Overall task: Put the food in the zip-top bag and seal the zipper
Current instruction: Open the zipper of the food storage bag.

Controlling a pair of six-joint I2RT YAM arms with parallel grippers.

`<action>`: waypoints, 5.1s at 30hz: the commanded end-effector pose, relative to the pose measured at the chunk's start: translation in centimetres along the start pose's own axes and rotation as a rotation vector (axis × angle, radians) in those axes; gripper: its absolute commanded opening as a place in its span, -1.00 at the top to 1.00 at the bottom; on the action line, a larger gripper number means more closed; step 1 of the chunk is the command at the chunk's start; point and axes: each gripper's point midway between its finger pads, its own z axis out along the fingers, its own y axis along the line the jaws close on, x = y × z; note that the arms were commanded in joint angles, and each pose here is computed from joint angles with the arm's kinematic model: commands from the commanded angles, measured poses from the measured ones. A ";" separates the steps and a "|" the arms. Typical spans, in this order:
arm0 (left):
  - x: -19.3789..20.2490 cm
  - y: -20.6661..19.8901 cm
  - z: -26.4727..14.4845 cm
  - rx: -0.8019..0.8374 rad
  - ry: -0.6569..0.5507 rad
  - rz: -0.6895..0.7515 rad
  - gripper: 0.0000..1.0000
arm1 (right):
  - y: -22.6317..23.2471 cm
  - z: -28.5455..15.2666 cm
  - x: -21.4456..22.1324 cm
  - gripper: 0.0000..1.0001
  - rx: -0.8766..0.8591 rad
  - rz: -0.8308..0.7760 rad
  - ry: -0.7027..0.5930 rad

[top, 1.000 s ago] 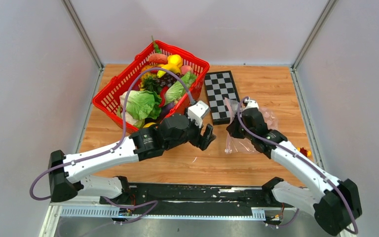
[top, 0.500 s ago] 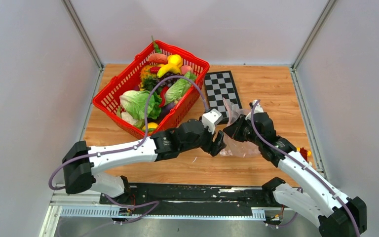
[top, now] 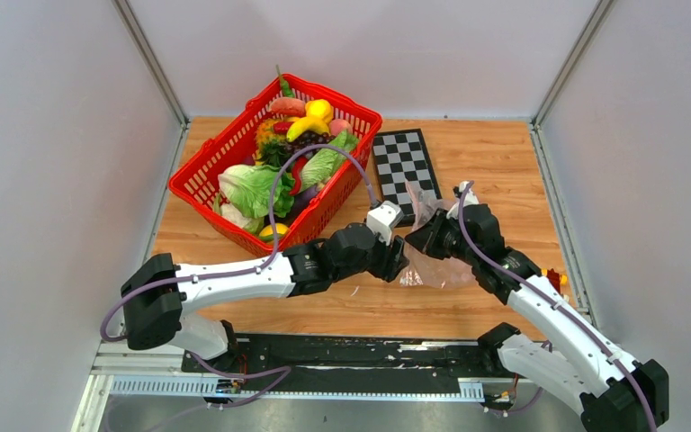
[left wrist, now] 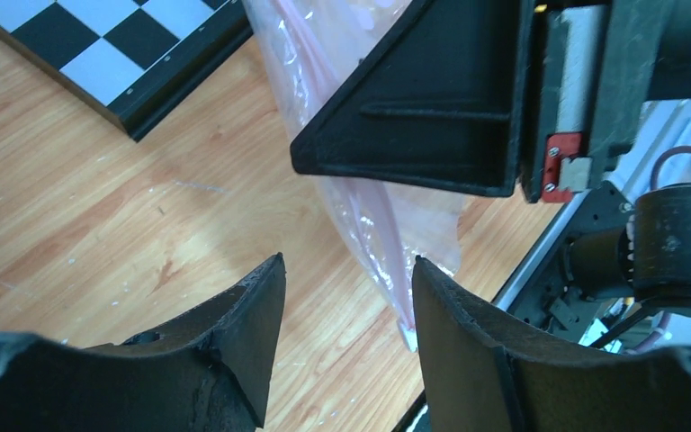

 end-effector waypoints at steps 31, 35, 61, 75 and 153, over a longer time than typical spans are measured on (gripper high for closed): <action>-0.9 -2.2 1.8 0.096 -0.067 -0.051 1.00 | 2.9 -2.8 -1.3 0.90 -0.090 -0.077 -0.005; -0.6 -1.5 1.6 0.068 -0.067 -0.058 1.00 | 3.0 -3.1 -1.6 0.79 -0.090 -0.079 -0.026; -1.9 -1.7 0.8 0.051 -0.046 -0.039 1.00 | 1.7 -3.9 -2.1 0.51 0.005 -0.325 0.043; -3.0 -2.7 0.6 0.085 -0.055 -0.036 1.00 | 2.0 -2.9 0.4 0.39 -0.024 -0.343 0.135; -6.1 -2.8 2.9 0.075 -0.070 -0.108 -0.07 | 0.9 -4.9 -0.8 1.00 0.130 -0.353 0.071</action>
